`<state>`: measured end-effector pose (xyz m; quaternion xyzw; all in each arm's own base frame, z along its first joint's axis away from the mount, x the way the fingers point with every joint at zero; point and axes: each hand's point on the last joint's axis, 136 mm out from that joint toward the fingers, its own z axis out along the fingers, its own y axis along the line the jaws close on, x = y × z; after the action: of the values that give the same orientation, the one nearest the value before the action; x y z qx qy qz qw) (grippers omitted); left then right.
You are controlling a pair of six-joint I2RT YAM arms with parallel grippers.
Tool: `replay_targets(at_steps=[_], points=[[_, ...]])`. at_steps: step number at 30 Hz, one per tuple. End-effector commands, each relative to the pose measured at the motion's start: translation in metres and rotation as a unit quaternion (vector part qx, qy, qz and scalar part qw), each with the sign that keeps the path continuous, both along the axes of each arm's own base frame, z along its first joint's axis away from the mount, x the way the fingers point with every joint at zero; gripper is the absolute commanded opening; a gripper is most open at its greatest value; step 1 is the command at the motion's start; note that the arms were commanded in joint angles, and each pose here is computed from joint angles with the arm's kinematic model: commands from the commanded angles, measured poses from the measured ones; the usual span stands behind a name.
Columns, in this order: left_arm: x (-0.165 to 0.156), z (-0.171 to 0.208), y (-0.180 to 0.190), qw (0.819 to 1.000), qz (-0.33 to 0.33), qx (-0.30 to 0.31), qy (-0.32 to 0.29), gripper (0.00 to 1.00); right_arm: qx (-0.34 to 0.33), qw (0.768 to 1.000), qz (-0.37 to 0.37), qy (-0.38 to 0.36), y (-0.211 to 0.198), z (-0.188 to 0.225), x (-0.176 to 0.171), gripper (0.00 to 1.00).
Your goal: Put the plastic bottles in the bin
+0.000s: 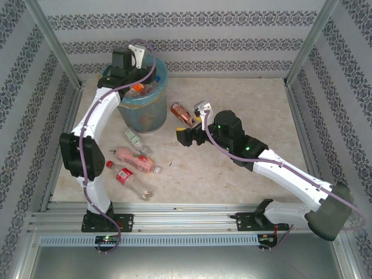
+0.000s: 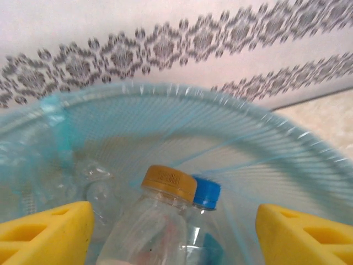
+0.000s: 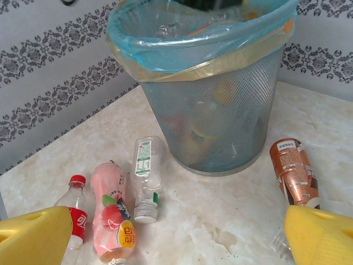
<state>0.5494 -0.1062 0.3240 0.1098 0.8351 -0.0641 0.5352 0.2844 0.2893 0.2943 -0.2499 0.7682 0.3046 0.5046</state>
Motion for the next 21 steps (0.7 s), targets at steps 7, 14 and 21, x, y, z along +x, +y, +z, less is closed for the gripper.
replay_targets(at_steps=[7,14,21], points=[[-0.046,0.081,-0.004,0.992,-0.020,-0.070,-0.104,0.63,-0.026,0.999,-0.030,-0.002,-0.001,0.007,0.014,0.98],[-0.085,0.097,-0.042,0.989,-0.057,-0.038,-0.131,0.59,-0.184,0.983,-0.006,0.024,-0.028,-0.041,0.036,0.94],[-0.127,0.080,-0.123,0.977,-0.158,-0.018,-0.143,0.60,-0.257,0.959,-0.005,0.116,-0.083,-0.116,0.064,0.92]])
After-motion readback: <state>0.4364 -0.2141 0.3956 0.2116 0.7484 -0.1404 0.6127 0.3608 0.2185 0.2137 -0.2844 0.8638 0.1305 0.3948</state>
